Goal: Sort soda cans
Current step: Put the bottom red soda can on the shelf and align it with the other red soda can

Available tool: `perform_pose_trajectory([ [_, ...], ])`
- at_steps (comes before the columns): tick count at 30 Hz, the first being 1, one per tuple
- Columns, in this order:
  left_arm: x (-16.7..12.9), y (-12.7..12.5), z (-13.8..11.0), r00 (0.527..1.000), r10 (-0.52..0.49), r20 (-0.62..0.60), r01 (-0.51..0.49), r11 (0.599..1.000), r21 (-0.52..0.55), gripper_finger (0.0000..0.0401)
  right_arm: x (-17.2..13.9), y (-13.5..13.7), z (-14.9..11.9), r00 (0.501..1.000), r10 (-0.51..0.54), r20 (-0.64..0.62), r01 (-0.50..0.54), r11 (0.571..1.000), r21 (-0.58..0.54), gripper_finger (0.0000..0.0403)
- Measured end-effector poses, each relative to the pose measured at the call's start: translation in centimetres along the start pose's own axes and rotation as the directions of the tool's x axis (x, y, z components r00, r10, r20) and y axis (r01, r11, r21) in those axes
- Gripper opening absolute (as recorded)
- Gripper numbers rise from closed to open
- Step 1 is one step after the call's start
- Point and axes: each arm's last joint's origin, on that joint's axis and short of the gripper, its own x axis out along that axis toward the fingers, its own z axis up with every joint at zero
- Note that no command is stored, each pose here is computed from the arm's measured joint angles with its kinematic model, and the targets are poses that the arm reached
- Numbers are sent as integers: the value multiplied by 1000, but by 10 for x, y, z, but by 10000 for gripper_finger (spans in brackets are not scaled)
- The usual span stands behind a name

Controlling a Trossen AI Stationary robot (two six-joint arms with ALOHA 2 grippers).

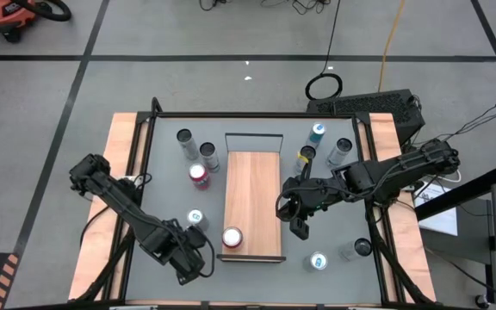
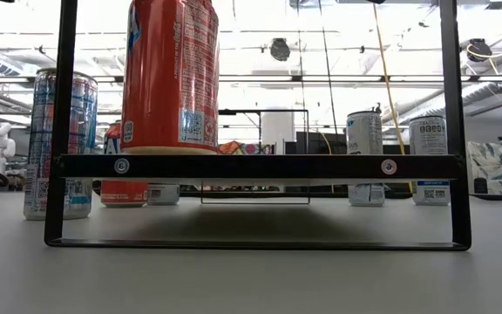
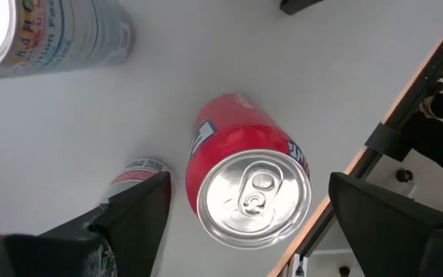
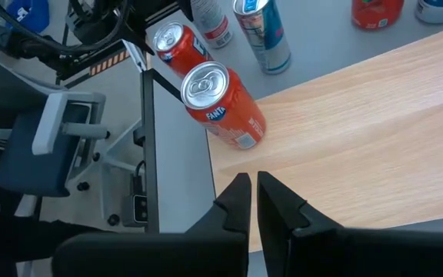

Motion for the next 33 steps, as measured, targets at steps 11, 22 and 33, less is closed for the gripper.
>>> perform_pose_trajectory([
  [11, 17, -6, 2, 998, 35, -53, -35, 999, 2, 341, 0, 0, 0, 1000, -2, 1, 2, 1000, 0, 0],
  [22, 23, -9, 3, 996, 36, -83, -34, 999, 25, 340, 0, 0, 0, 1000, -3, 2, 3, 1000, -4, 0],
  [33, 23, -9, 3, 997, 41, -70, -36, 997, 69, 292, 0, 0, 0, 1000, -6, 4, 6, 1000, -1, 0],
])
